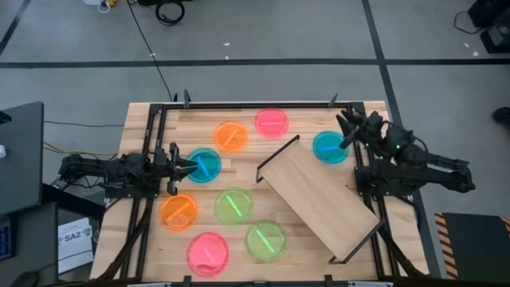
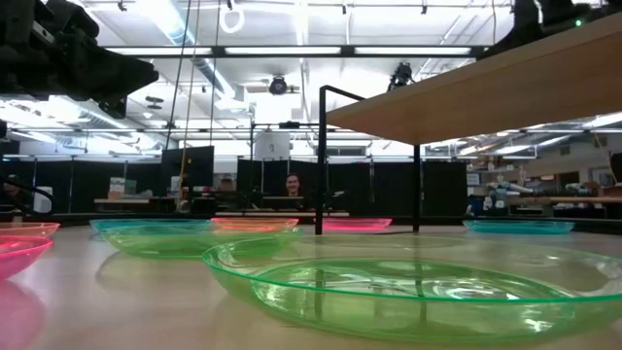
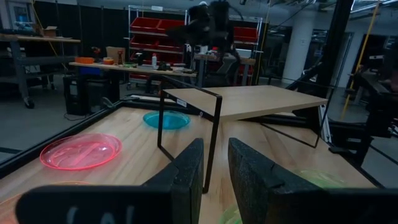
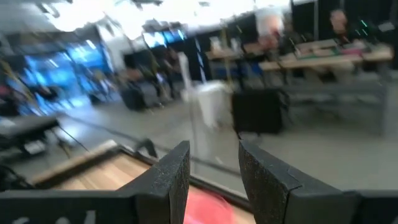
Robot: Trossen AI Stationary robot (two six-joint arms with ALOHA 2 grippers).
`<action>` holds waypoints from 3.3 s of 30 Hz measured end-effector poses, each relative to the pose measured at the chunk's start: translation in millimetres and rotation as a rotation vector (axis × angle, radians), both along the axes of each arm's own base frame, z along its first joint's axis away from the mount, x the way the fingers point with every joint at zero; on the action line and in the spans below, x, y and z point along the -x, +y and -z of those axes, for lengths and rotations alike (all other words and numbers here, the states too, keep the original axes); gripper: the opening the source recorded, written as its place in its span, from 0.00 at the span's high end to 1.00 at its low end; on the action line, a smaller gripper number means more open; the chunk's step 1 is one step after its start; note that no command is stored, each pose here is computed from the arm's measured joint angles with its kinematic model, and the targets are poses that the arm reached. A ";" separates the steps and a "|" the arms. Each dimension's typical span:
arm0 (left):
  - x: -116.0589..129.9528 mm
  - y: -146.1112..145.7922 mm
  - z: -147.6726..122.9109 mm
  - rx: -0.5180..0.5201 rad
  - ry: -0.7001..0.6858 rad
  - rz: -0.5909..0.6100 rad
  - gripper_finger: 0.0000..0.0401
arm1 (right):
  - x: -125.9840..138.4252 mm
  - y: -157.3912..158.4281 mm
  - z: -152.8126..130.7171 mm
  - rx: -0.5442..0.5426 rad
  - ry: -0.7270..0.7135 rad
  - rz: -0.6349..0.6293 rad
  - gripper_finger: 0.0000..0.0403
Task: Place and stack plates onto a shelf
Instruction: Put the right blue plate on the shelf
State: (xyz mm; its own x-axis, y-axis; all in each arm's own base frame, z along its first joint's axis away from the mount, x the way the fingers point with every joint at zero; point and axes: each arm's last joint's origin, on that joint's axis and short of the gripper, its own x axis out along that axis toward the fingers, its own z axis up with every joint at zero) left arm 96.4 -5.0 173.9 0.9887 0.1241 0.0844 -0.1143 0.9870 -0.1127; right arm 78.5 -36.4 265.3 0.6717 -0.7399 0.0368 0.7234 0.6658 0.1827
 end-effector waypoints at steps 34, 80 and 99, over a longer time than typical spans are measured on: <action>0.0 0.0 0.1 0.002 0.000 0.000 0.80 | -20.2 -139.2 24.5 -0.864 0.615 -0.048 0.64; 0.1 0.6 -0.1 0.004 -0.001 -0.019 0.80 | -50.7 -171.5 99.4 -0.902 1.052 -0.195 0.67; 0.0 0.6 0.1 0.005 0.000 -0.019 0.80 | -69.4 -170.9 98.3 -0.712 1.144 -0.206 0.67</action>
